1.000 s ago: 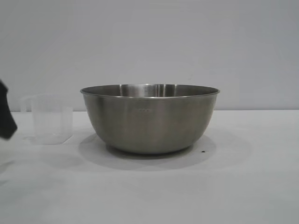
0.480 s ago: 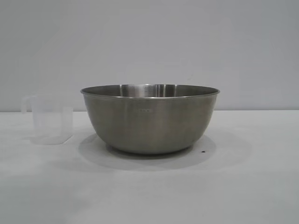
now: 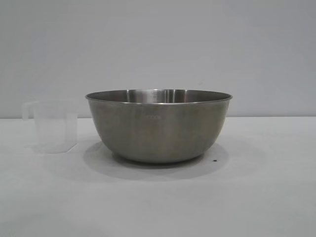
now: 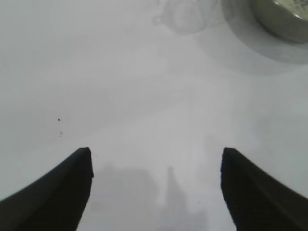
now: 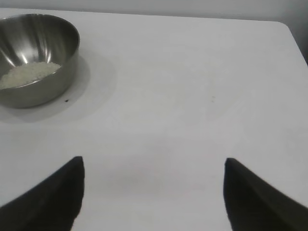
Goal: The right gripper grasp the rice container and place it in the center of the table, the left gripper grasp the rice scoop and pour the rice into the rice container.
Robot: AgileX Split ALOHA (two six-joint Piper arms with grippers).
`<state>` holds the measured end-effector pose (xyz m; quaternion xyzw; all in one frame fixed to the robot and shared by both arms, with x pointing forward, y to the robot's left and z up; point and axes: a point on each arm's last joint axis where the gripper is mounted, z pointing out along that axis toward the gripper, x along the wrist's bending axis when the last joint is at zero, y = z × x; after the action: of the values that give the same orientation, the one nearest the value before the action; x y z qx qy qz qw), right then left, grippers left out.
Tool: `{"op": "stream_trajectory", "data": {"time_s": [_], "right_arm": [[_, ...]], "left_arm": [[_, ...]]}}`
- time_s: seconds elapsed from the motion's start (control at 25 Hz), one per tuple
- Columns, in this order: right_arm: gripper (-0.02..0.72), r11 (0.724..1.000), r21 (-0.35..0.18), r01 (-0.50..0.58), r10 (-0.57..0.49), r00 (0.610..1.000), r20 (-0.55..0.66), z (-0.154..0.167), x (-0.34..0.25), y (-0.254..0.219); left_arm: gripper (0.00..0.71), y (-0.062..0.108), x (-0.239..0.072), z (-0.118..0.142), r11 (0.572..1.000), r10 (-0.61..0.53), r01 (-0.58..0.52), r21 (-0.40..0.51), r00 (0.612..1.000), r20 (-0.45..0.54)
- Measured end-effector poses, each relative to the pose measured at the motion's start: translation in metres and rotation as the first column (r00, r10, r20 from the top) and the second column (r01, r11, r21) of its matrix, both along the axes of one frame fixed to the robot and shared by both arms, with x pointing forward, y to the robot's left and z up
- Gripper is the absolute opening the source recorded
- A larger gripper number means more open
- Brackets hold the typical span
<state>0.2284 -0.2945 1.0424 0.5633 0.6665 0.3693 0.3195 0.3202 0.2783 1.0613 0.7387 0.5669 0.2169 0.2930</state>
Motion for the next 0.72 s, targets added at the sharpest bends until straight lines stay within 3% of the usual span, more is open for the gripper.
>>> {"op": "stream_trajectory", "data": {"time_s": [0.4, 0.72], "right_arm": [[0.535, 1.0, 0.0, 0.0, 0.0, 1.0, 0.0, 0.0, 0.0, 0.0], [0.535, 1.0, 0.0, 0.0, 0.0, 1.0, 0.0, 0.0, 0.0, 0.0]], "left_arm": [[0.487, 0.013, -0.064, 0.008, 0.995, -0.024, 0.039, -0.087, 0.984, 0.175], [0.487, 0.02, -0.086, 0.003, 0.996, -0.066, 0.077, -0.044, 0.973, 0.22]]}}
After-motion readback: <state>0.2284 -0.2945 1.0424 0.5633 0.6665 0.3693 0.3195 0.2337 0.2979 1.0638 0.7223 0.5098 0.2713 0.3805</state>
